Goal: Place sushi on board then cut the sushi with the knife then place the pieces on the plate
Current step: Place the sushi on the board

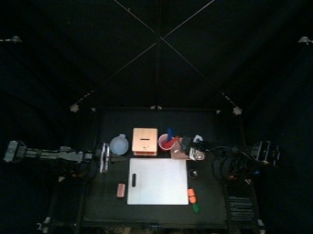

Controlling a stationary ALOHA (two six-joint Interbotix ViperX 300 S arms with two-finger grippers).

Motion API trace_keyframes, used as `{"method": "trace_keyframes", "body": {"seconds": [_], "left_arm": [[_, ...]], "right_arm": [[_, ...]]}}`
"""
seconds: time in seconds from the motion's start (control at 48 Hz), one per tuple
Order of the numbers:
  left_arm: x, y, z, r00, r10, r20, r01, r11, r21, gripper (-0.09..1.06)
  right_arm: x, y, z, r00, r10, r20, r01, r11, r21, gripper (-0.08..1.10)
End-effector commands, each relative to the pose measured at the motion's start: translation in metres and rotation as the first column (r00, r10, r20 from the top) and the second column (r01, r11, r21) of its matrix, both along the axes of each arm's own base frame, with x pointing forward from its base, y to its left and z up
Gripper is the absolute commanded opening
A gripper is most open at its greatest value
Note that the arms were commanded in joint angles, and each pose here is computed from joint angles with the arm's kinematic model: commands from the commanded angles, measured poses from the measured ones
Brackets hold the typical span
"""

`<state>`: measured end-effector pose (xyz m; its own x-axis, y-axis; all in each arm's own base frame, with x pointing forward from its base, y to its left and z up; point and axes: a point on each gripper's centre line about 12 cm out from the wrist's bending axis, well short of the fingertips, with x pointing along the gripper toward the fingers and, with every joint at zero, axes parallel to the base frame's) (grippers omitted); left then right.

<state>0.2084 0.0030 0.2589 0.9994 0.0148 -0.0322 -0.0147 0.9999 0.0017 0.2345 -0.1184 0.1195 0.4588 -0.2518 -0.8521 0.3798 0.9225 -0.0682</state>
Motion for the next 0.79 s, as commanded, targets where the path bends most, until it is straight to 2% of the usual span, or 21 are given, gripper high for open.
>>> {"method": "trace_keyframes", "body": {"seconds": [0.021, 0.208, 0.375, 0.792], "left_arm": [[0.002, 0.001, 0.005, 0.9999, 0.003, 0.017, -0.003, 1.0000, -0.003, -0.03], [0.002, 0.001, 0.005, 0.9999, 0.003, 0.017, -0.003, 1.0000, -0.003, -0.03], [0.002, 0.001, 0.005, 0.9999, 0.003, 0.017, -0.003, 1.0000, -0.003, -0.03], [0.001, 0.001, 0.003, 0.9999, 0.003, 0.011, -0.003, 1.0000, -0.004, -0.03]], "right_arm": [[0.006, -0.004, 0.005, 1.000, -0.002, 0.024, 0.003, 1.000, -0.011, 0.93], [0.007, -0.003, -0.002, 1.000, -0.003, 0.002, 0.003, 1.000, 0.003, 0.73], [0.008, -0.003, 0.002, 1.000, -0.009, 0.013, 0.009, 1.000, 0.005, 0.57], [0.005, 0.012, 0.055, 0.989, -0.062, 0.137, 0.055, 0.997, 0.050, 0.57]]}}
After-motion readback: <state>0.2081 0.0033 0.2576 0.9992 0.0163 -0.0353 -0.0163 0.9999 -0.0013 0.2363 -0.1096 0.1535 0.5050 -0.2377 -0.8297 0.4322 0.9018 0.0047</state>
